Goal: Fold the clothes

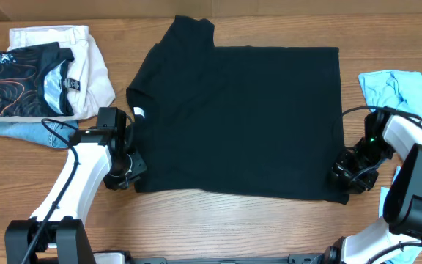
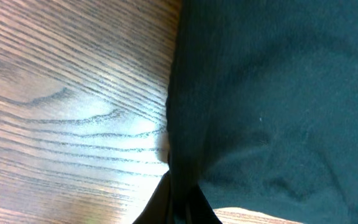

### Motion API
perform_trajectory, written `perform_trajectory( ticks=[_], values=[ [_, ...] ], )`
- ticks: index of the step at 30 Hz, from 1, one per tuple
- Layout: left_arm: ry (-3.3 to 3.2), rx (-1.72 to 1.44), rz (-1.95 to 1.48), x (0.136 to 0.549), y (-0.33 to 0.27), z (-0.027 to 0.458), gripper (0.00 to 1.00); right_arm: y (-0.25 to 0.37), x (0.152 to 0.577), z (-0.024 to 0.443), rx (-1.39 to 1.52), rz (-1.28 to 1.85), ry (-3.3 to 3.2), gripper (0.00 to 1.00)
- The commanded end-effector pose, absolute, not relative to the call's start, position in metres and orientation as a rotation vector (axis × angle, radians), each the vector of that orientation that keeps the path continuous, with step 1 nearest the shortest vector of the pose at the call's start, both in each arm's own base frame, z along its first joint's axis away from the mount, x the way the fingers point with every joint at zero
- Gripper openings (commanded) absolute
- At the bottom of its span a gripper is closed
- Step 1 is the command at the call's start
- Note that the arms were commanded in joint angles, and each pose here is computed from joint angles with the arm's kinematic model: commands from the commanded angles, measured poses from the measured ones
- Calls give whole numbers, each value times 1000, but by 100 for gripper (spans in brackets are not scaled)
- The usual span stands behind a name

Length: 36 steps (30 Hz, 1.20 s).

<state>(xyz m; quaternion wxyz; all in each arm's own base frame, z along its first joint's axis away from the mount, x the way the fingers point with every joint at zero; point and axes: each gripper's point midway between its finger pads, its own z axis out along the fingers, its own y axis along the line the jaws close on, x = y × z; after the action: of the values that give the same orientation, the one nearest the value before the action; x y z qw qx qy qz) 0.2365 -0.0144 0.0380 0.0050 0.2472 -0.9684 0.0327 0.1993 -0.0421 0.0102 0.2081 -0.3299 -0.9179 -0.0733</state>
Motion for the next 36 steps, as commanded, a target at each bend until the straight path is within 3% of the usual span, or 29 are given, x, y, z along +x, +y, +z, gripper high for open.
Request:
perform_trajectory(
  ticks=[1,4,11,18,25,36],
  values=[
    [-3066,749,93,241,-12,44,4,-37,195,8,-938,-234,-2557,30],
    [-3063,748,91,240,-12,43,4,-33,193,5,-942,-261,-2550,4],
    [-3049,670,174,234,-21,48,4,-33,199,11,-953,-283,-2561,4],
    [-3186,679,245,243,-16,77,4,-44,226,50,-999,-299,-2717,4],
    [-3374,685,321,263,-15,110,4,-54,252,89,-1025,-308,-2883,4],
    [-3583,763,429,312,-13,138,4,-64,283,94,-1042,-323,-3018,4]
  ],
)
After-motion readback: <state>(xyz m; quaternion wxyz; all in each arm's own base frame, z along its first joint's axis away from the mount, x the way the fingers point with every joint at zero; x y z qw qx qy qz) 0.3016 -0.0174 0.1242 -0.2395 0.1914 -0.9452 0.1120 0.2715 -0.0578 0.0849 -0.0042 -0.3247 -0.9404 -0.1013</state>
